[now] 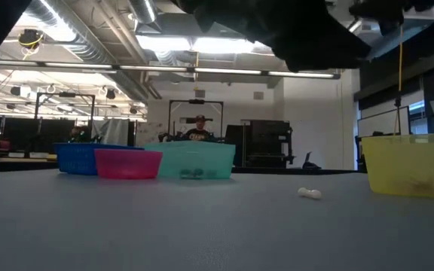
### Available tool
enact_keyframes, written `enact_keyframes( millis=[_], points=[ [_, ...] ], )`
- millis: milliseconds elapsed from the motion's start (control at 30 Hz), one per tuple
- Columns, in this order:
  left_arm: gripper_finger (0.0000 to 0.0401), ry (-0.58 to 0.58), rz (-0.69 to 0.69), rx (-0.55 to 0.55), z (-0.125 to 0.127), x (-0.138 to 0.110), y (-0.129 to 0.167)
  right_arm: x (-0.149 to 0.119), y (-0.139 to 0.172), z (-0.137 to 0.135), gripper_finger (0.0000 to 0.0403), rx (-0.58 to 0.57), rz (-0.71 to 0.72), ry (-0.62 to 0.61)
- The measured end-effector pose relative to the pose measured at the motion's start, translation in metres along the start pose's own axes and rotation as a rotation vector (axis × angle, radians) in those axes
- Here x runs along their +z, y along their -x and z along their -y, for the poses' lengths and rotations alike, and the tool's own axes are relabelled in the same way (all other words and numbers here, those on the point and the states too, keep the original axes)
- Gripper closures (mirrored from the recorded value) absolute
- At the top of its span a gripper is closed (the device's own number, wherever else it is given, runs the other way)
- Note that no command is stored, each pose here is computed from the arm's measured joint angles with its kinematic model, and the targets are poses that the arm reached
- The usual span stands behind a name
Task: Sort Halloween decoration
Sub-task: Put the white bone toy into the red bin
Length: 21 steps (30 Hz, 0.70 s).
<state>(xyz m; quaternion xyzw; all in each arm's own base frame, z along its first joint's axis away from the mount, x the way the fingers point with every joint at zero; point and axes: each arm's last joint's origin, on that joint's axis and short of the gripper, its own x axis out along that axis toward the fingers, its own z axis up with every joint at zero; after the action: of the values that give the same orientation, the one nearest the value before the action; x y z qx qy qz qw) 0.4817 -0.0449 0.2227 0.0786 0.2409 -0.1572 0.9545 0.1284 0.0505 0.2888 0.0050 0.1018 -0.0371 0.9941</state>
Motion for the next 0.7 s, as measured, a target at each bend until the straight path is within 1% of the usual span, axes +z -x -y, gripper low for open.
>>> enact_keyframes(
  millis=[133,233,333,433,500,600,700],
  points=[
    [0.0206,0.007,-0.033,-0.01,0.0,-0.003,0.0,-0.024,-0.004,0.01,0.0214,-0.032,0.036,-0.078],
    [0.0206,0.005,-0.028,-0.01,0.0,-0.003,0.0,-0.032,-0.004,0.02,0.0214,-0.032,0.129,-0.142],
    [0.0206,-0.005,-0.024,-0.008,-0.001,-0.003,0.001,-0.042,-0.006,0.031,0.0214,-0.021,0.165,-0.163],
    [0.0206,-0.018,-0.025,-0.007,-0.002,-0.003,0.001,-0.048,-0.005,0.041,0.0214,0.016,0.158,-0.164],
    [0.0206,-0.019,-0.025,-0.007,-0.002,-0.003,0.001,-0.052,-0.003,0.047,0.0214,0.034,0.126,-0.158],
    [0.0206,-0.018,-0.026,-0.008,-0.001,-0.003,0.001,-0.057,0.001,0.052,0.0214,0.045,0.087,-0.134],
    [0.0206,-0.016,-0.035,-0.009,-0.001,-0.004,0.001,-0.058,0.007,0.054,0.0214,0.034,0.084,-0.134]
  ],
)
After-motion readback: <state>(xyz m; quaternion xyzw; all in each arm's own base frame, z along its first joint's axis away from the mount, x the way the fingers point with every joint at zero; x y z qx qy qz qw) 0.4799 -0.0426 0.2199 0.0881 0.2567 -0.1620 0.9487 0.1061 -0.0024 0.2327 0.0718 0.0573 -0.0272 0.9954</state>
